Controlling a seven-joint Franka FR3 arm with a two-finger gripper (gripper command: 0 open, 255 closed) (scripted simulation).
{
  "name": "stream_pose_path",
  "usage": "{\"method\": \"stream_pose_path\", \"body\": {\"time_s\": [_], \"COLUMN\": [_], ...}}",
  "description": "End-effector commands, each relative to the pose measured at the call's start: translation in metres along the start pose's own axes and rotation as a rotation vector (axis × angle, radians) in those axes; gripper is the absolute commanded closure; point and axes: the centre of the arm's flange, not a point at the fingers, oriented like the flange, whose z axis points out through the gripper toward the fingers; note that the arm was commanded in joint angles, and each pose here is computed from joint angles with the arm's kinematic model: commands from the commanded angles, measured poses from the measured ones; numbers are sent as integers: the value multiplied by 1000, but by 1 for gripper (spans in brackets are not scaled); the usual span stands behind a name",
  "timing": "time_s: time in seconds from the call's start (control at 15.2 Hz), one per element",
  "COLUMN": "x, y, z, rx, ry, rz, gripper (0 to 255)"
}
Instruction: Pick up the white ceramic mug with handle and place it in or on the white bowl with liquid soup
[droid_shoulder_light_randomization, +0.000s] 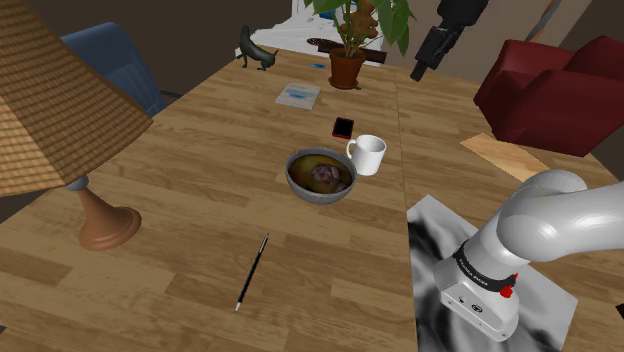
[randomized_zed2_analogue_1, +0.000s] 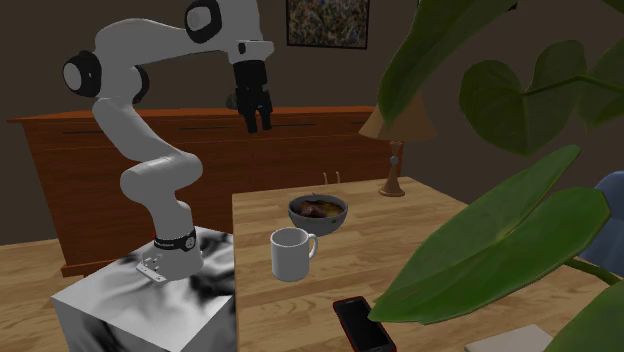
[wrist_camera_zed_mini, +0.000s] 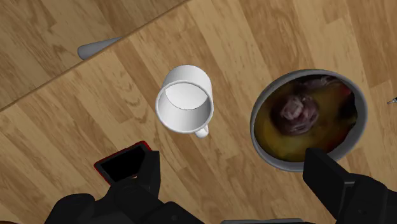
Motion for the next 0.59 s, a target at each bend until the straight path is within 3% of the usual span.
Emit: {"method": "stream_pose_path", "body": {"time_s": [0.0,0.53], "x": [0,26], "y": [0,35], "z": [0,99], "rx": [0,22], "ry": [0,-38], "rz": [0,31], "gripper": [0,0]}}
